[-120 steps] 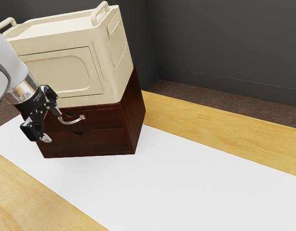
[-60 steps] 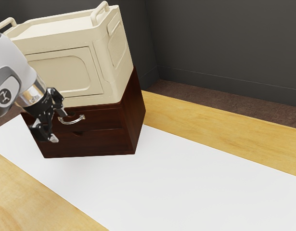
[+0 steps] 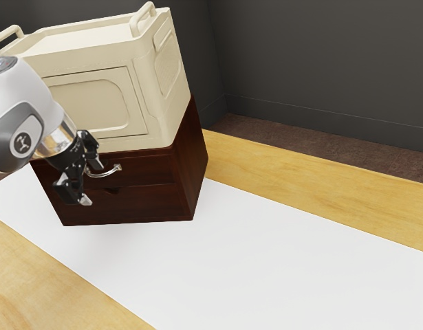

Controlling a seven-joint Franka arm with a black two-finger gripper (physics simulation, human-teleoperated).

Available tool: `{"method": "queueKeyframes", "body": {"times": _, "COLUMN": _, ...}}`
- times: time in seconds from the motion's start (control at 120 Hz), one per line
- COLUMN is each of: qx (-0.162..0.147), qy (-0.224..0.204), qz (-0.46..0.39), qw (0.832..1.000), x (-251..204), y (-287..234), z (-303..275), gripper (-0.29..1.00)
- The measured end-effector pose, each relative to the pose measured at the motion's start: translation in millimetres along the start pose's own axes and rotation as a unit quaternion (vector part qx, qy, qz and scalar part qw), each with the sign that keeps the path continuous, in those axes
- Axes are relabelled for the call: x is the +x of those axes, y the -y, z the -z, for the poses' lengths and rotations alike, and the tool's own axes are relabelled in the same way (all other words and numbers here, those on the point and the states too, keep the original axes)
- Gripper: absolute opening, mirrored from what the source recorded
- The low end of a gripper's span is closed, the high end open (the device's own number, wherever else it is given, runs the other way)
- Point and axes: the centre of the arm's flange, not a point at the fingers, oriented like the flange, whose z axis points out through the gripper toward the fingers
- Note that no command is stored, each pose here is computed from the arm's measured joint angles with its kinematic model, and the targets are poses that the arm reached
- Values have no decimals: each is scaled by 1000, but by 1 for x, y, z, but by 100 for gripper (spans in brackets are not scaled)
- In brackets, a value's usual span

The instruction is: Pull the drawer handle with one arm to open the drawer

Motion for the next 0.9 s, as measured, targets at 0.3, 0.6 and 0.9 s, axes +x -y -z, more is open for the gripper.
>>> {"method": "queueKeyframes", "body": {"times": 0.3, "qx": -2, "qy": -2, "qz": 1, "qw": 1000, "x": 4, "y": -4, "z": -6, "gripper": 70}}
{"method": "queueKeyframes", "body": {"times": 0.6, "qx": -3, "qy": -2, "qz": 1, "qw": 1000, "x": 6, "y": -5, "z": -9, "gripper": 70}}
{"method": "queueKeyframes", "body": {"times": 0.9, "qx": -4, "qy": 5, "qz": 7, "qw": 1000, "x": 7, "y": -5, "z": -10, "gripper": 43}}
